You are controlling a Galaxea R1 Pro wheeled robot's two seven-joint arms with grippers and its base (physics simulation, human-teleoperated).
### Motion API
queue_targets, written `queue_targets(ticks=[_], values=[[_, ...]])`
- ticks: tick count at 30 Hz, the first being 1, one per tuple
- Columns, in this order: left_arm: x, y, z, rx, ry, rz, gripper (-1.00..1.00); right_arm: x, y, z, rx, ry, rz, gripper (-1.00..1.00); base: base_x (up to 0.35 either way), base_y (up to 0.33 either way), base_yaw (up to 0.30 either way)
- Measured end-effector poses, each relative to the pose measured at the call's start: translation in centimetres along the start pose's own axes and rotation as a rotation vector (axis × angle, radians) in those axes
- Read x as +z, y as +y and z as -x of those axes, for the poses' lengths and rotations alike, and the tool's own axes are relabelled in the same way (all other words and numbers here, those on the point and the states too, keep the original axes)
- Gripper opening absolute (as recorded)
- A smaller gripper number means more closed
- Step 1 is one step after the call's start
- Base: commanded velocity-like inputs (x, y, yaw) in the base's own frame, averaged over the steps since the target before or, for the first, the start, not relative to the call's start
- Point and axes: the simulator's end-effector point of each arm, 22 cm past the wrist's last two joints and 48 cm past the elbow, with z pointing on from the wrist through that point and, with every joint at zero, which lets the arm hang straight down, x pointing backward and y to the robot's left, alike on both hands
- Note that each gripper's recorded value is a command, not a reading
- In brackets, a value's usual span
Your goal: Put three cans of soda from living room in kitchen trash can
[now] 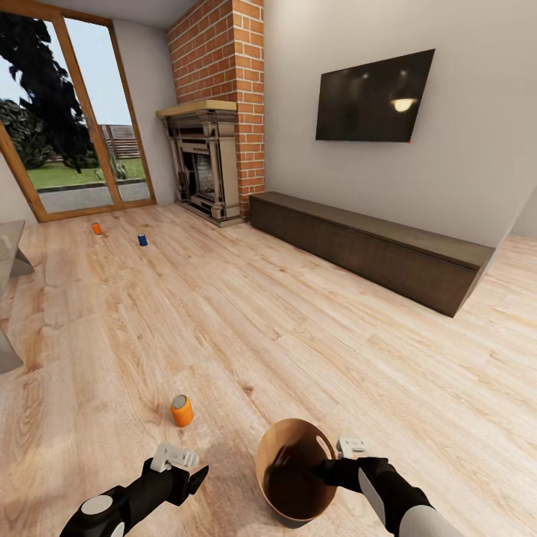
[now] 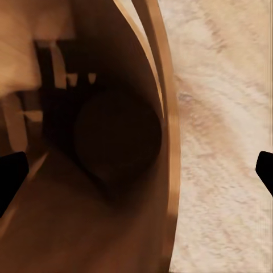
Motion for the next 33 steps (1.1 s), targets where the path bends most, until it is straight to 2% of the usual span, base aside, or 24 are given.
queue_targets(ticks=[13,14,33], values=[[0.0,0.01,0.0,0.0,0.0,0.0,1.0,-0.11,-0.67,0.04,0.001,-0.002,-0.008,1.0,0.0,0.0,0.0],[0.0,0.01,0.0,0.0,0.0,0.0,1.0,-0.11,-0.67,0.05,0.001,-0.002,-0.008,-1.0,0.0,0.0,0.0],[-0.01,-0.07,0.05,0.001,-0.001,-0.002,1.0,-0.13,-0.86,0.01,-0.009,-0.001,-0.014,-1.0,0.0,0.0,0.0]])
